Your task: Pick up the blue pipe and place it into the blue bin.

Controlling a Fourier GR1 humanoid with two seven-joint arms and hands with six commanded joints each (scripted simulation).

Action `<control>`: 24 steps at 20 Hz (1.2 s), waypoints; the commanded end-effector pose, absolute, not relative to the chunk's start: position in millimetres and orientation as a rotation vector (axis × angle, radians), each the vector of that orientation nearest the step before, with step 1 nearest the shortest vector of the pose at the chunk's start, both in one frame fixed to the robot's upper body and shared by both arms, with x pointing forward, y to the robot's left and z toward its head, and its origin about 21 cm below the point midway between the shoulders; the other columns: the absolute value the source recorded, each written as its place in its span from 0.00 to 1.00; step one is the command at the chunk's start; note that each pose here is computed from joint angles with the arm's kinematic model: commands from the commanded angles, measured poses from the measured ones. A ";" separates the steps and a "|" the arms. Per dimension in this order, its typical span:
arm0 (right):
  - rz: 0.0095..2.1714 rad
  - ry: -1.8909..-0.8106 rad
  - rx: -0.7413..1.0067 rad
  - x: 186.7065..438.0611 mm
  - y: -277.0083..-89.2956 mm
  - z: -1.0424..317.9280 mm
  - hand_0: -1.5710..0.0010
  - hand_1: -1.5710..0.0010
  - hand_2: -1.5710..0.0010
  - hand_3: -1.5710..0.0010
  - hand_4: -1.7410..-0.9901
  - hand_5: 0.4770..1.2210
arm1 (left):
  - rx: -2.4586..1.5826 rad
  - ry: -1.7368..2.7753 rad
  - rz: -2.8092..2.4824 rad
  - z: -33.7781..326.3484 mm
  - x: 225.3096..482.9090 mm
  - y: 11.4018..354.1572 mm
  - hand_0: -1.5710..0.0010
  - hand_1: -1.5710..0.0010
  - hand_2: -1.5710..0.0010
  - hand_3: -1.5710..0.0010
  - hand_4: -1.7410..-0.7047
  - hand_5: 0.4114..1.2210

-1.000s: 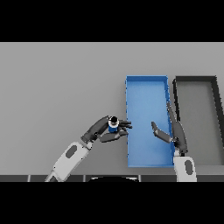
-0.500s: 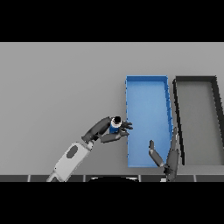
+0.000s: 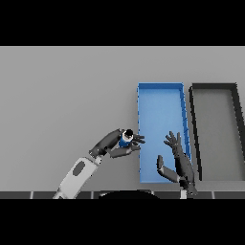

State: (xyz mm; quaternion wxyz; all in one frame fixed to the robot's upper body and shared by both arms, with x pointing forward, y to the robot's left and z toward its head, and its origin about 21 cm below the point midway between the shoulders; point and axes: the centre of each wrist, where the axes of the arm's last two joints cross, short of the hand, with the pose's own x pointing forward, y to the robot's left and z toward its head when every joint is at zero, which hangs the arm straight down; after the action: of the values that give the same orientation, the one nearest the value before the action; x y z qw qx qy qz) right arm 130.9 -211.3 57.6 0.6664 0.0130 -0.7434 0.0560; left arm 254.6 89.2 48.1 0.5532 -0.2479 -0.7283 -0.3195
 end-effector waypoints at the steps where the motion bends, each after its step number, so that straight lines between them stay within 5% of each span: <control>1: 0.167 -1.700 0.072 135.8 -208.0 70.2 1.00 0.99 0.93 1.00 0.66 0.12 | -0.578 -1.721 -0.751 49.6 257.3 90.0 0.00 0.00 0.00 0.00 0.26 1.00; 10: 0.537 -1.714 0.193 187.1 -167.4 132.6 1.00 1.00 0.97 1.00 0.59 0.11 | -0.575 -1.719 -0.779 47.1 262.5 89.2 0.00 0.00 0.00 0.00 0.26 1.00; 21: 0.758 -1.749 0.273 226.7 -128.5 174.3 0.98 0.97 0.94 1.00 0.74 0.05 | -0.576 -1.711 -0.777 47.9 265.2 91.5 0.00 0.00 0.00 0.00 0.26 1.00; 24: 0.801 -1.728 0.282 236.3 -124.0 182.2 0.89 0.86 0.83 0.92 0.68 0.01 | -0.551 -1.676 -0.788 47.0 267.0 91.7 0.00 0.00 0.00 0.00 0.27 1.00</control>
State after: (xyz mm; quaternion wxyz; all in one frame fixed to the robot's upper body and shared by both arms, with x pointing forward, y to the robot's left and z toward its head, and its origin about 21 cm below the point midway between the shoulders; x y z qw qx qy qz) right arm 236.3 -124.0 182.3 0.5721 0.1196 -0.7361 0.3414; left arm 267.0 91.7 47.0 0.5681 -0.2345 -0.7134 -0.3366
